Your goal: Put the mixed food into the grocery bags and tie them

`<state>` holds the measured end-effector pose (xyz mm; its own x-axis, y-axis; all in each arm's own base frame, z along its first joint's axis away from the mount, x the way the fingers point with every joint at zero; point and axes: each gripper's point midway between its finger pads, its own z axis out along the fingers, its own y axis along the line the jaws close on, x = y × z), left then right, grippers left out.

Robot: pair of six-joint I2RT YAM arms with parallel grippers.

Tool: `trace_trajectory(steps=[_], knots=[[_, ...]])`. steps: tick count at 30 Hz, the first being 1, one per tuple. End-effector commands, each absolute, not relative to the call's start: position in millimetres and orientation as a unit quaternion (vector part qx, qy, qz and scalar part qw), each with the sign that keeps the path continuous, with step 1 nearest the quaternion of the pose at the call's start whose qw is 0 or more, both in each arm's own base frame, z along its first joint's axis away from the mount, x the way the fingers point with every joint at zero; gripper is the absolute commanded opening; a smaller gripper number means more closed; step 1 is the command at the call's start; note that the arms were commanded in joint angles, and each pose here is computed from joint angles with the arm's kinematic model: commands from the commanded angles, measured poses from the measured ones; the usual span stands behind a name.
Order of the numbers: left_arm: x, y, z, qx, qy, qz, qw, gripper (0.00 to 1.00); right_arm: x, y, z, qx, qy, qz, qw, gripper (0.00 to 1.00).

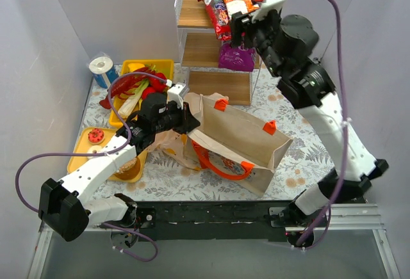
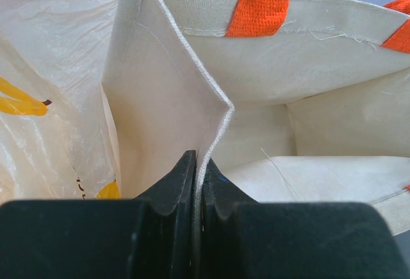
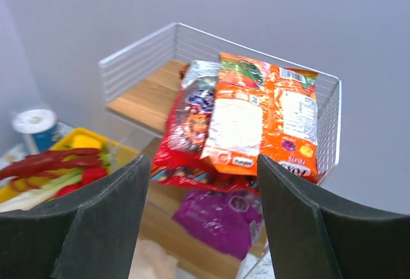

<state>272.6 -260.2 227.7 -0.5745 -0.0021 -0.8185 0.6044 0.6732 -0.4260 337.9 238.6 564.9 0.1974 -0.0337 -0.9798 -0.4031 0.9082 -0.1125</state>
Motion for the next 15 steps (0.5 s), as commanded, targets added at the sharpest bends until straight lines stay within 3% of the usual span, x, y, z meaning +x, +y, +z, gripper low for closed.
trace_trajectory(steps=[1,11,15], knots=[[270,-254,223,0.190,0.813,-0.346,0.428,0.00,383,238,575,-0.182,0.595,0.083,0.778,0.74],[266,-251,230,0.192,0.807,-0.347,0.439,0.00,434,241,546,-0.201,0.605,0.036,0.770,0.82],[266,-250,230,0.191,0.807,-0.347,0.438,0.00,436,236,544,-0.193,0.606,0.030,0.771,0.69]])
